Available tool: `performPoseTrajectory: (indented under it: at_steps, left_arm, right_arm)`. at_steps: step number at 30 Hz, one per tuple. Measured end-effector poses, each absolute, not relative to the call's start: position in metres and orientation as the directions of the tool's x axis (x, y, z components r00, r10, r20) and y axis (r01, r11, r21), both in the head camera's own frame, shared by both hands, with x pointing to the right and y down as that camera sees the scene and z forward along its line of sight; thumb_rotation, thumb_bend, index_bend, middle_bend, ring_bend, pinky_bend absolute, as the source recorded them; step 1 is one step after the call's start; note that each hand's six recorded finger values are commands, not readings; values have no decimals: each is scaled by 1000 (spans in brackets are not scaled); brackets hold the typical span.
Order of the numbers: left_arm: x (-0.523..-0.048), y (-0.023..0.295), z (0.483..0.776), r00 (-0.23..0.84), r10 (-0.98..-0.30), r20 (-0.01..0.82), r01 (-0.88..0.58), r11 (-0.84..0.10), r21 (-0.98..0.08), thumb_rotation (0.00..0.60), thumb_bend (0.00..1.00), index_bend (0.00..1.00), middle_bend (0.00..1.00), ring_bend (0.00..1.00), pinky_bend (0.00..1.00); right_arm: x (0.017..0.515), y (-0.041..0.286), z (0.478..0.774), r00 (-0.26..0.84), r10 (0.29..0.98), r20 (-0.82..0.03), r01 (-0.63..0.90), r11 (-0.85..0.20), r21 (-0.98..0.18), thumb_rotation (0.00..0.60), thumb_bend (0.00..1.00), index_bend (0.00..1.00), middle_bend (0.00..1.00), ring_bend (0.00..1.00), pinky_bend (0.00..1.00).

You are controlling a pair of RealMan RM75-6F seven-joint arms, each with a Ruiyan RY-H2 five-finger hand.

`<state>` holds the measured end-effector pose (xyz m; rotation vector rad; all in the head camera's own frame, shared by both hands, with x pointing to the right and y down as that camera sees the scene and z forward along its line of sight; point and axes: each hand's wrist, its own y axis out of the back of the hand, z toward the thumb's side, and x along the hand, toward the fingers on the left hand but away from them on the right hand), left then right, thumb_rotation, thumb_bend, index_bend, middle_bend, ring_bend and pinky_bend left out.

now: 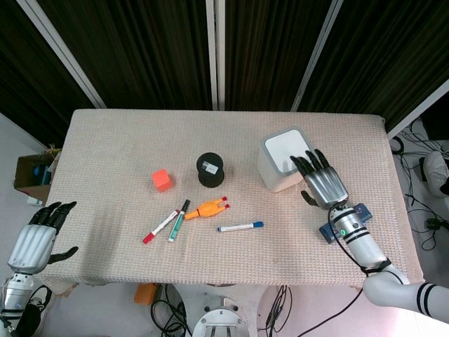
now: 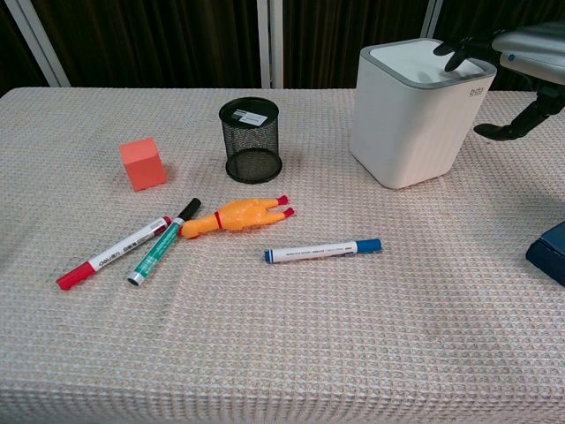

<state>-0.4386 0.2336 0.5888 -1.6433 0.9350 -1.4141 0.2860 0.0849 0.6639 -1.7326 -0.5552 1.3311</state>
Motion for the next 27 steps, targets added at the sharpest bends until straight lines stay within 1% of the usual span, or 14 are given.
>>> performPoseTrajectory:
  at_steps: [3,5,8,10,12,14,16,18,27]
  left_arm:
    - [-438,234,588,119,-893,433,-47,-441,-896,600,67,104,167,120,192]
    - [-438,234,588,117,-894,432,-46,-440,-897,600,68,105,167,120,192]
    - [-439,234,588,115,-893,435,-44,-442,-896,600,67,105,167,120,192]
    - [-439,234,589,114,-893,436,-42,-443,-895,600,68,105,167,120,192]
    - [-438,234,589,113,-893,436,-44,-443,-895,600,68,105,167,120,192]
    - [-438,233,589,113,-894,434,-48,-441,-896,600,68,105,167,120,191]
    - [-438,233,589,113,-894,433,-50,-440,-896,600,67,105,167,120,191]
    - [-439,233,590,113,-894,433,-50,-441,-896,600,67,105,167,120,192]
    - [-438,233,590,122,-893,434,-51,-442,-895,600,67,106,167,120,192]
  right_arm:
    - [285,86,664,339,764,-549,-151,-532,-833,600,295,0,241,0,0]
    - [283,85,660,347,772,-533,-138,-520,-843,600,294,0,182,0,0]
    - [280,83,649,372,793,-481,-112,-477,-872,600,266,0,59,0,0]
    - [278,82,637,398,811,-429,-95,-429,-898,600,250,0,10,0,0]
    - [280,84,623,419,829,-371,-75,-376,-924,600,248,0,0,0,0]
    - [286,90,613,425,842,-332,-59,-340,-939,600,248,0,0,0,0]
    - [301,103,605,415,856,-309,-47,-319,-947,600,247,0,0,0,0]
    - [322,123,602,384,869,-311,-40,-321,-946,600,245,0,0,0,0]
    - [427,206,617,172,909,-379,-49,-377,-925,600,243,0,0,0,0]
